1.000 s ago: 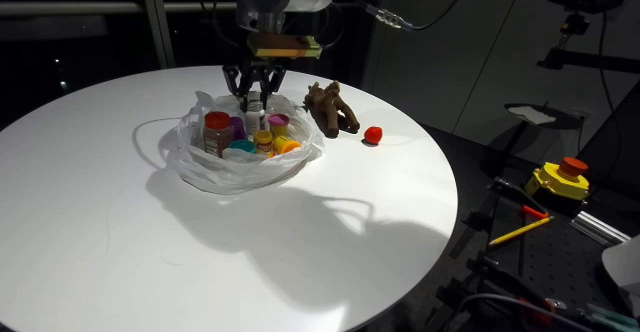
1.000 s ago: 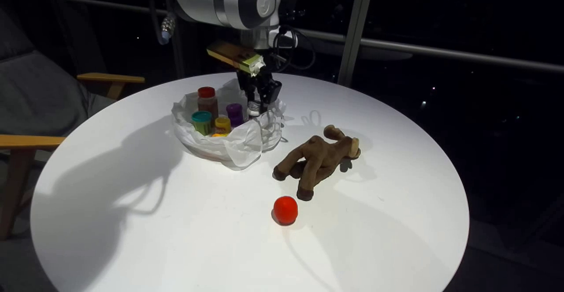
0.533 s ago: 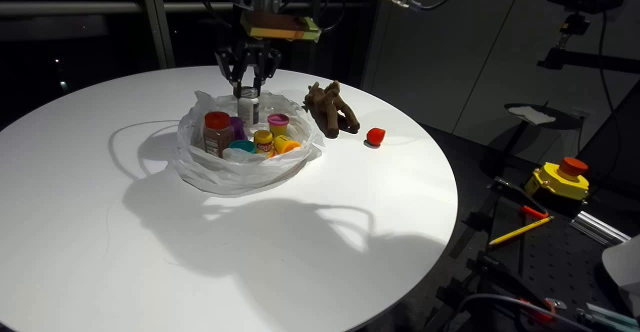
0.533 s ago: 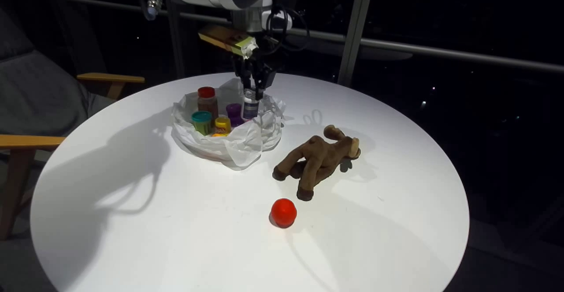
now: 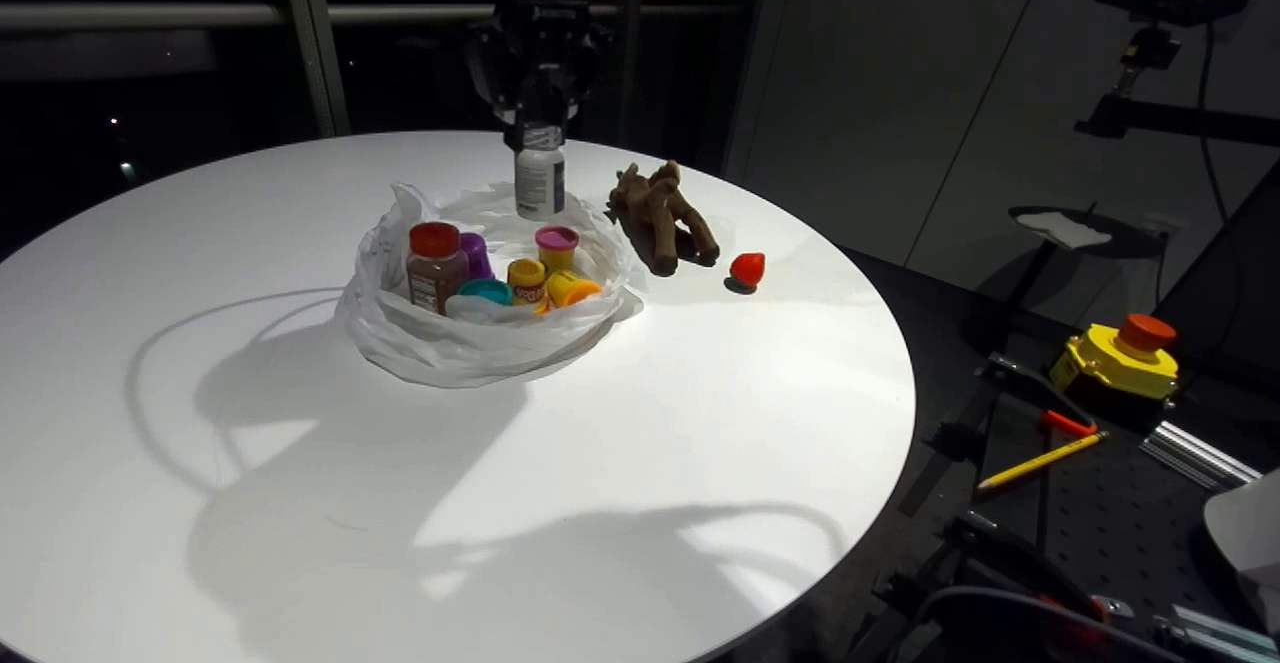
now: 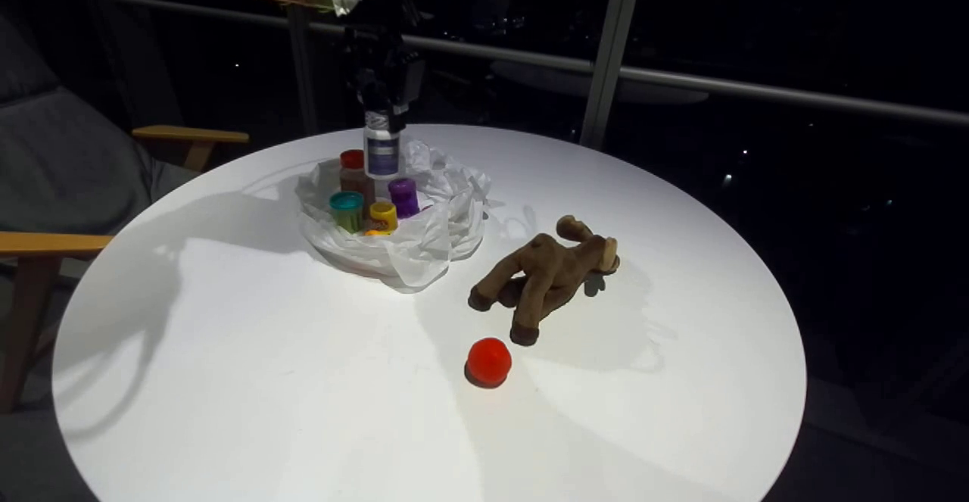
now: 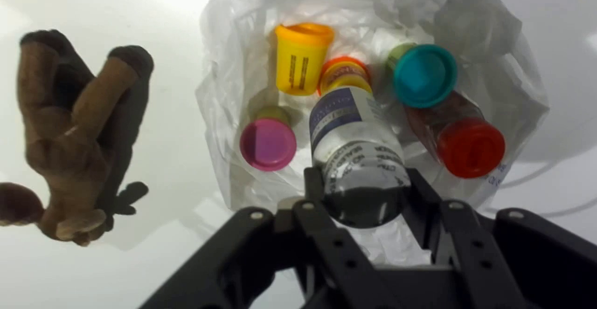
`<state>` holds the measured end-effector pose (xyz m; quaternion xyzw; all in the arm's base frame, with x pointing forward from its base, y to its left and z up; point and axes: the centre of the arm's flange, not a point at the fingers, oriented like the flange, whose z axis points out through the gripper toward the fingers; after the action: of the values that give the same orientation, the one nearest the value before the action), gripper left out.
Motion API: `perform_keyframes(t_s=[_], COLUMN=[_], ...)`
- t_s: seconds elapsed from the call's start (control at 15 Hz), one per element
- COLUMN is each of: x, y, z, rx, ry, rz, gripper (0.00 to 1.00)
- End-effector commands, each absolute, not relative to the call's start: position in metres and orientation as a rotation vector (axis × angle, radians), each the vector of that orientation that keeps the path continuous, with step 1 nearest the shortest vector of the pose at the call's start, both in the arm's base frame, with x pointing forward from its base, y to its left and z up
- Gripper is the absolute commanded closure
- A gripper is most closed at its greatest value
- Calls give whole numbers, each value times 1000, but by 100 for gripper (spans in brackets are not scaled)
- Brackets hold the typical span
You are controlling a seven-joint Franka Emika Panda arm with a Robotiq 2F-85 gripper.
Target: Remove the objects from the white plastic and put them on the table
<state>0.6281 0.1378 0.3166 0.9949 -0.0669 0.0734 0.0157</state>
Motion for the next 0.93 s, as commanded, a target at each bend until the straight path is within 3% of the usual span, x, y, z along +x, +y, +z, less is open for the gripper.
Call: perform_keyframes(t_s=[0.0, 0.4, 0.8, 0.87], x=[550, 527, 521, 522], y=[105, 31, 5, 7], z=[330, 236, 181, 187], rx=[3046, 3016, 3018, 3027], ry=[-241, -333, -269, -263], rz=[218, 32, 45, 71], gripper=[82, 83, 82, 51])
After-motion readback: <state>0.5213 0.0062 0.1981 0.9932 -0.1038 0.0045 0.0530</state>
